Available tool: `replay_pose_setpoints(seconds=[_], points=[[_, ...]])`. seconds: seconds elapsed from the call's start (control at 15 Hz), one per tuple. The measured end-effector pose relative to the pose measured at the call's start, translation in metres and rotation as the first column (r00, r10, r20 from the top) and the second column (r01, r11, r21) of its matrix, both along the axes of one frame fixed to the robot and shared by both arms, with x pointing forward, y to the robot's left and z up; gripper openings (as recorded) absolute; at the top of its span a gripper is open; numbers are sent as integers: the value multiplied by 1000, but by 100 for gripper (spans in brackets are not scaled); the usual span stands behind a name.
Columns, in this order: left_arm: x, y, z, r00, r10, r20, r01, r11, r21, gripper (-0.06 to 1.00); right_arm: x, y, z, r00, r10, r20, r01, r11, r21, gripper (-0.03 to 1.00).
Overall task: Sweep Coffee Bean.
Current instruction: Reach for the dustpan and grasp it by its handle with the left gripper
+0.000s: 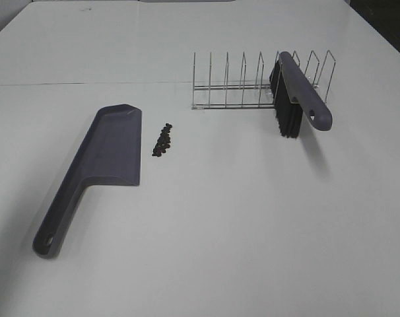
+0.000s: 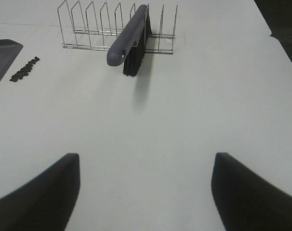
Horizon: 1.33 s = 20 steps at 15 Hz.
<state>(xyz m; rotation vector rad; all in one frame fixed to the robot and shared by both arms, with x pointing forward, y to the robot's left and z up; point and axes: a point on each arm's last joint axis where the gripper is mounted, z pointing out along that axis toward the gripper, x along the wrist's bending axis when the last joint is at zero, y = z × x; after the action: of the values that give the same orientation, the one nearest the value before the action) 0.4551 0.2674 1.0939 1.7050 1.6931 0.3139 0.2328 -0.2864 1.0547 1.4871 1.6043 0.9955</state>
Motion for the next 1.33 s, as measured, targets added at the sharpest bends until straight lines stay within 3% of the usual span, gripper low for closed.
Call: replay_pose_setpoints(seconds=[0.2, 0.27, 0.4, 0.67, 0.87, 1.2, 1.33], points=[[40, -10, -24, 990, -25, -136, 23, 1000, -19, 71, 0, 0, 0, 1000, 0, 0, 0, 1000, 0, 67], [64, -26, -45, 965, -69, -253, 63, 998, -30, 71, 0, 0, 0, 1000, 0, 0, 0, 1000, 0, 67], [85, -40, -70, 926, -89, -366, 87, 996, -21, 71, 0, 0, 0, 1000, 0, 0, 0, 1000, 0, 67], [109, -61, -102, 866, -103, -490, 136, 990, 33, 72, 0, 0, 0, 1000, 0, 0, 0, 1000, 0, 67], [121, -74, -125, 832, -56, -551, 170, 973, 158, 72, 0, 0, 0, 1000, 0, 0, 0, 1000, 0, 67], [126, -77, -169, 763, -21, -646, 188, 963, 191, 72, 0, 0, 0, 1000, 0, 0, 0, 1000, 0, 67], [127, -77, -179, 752, -16, -659, 189, 963, 193, 72, 0, 0, 0, 1000, 0, 0, 0, 1000, 0, 67]])
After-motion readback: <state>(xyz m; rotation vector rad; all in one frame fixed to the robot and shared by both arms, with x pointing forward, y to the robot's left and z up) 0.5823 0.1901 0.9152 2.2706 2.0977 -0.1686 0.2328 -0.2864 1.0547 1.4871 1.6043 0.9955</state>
